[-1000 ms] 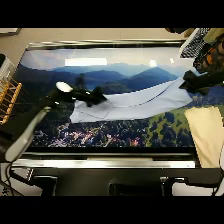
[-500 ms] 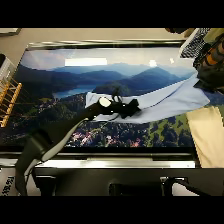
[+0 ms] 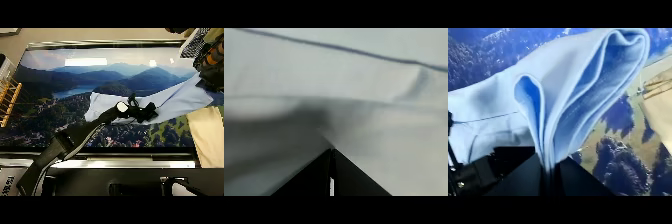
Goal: Fold the clothes and pants, and hang the long-sleeved shirts on hangers.
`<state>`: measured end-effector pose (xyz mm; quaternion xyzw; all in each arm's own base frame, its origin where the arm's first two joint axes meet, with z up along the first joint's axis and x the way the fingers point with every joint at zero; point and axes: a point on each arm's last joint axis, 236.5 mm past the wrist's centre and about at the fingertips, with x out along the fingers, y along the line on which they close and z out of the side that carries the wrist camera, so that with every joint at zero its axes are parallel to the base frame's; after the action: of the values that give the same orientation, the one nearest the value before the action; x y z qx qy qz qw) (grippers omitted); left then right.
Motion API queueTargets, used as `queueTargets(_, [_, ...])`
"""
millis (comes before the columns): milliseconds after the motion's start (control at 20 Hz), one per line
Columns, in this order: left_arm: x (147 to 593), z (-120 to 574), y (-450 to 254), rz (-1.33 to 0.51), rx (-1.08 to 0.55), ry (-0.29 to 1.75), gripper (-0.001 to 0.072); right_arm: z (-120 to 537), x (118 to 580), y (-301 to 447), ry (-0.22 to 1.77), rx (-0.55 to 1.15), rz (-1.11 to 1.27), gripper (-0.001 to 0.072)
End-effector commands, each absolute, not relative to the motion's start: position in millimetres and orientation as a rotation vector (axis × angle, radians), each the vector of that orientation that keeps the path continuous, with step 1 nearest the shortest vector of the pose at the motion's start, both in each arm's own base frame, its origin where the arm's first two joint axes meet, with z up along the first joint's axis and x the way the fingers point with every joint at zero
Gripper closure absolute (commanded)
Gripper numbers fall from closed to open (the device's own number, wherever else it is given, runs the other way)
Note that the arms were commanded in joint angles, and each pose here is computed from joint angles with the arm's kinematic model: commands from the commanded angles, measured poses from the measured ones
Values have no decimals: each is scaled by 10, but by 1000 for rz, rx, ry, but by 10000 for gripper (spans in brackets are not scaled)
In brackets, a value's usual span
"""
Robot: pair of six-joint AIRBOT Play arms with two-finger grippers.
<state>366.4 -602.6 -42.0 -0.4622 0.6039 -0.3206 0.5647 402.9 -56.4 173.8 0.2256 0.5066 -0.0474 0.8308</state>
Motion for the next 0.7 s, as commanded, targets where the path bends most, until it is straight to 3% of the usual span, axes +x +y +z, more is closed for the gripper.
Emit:
queueTargets(0, [3549,-376,-6031,-794,-1063,1475,698,1796,4086,-487,1047,512,-74,672])
queueTargets(150, [3854,-119,-5602,-821,-927,1421,701,1821,4103,-423,1041,529,-48,672])
queueTargets(300, [4274,328,-4768,-799,-755,1361,701,2018,4169,-3,1009,646,123,672])
queueTargets(450, [4577,814,-3605,-680,-565,1303,700,2052,4195,280,1016,649,189,672])
queueTargets(650, [4599,1482,-2117,-438,-405,1219,697,1812,4316,1019,1087,584,256,672])
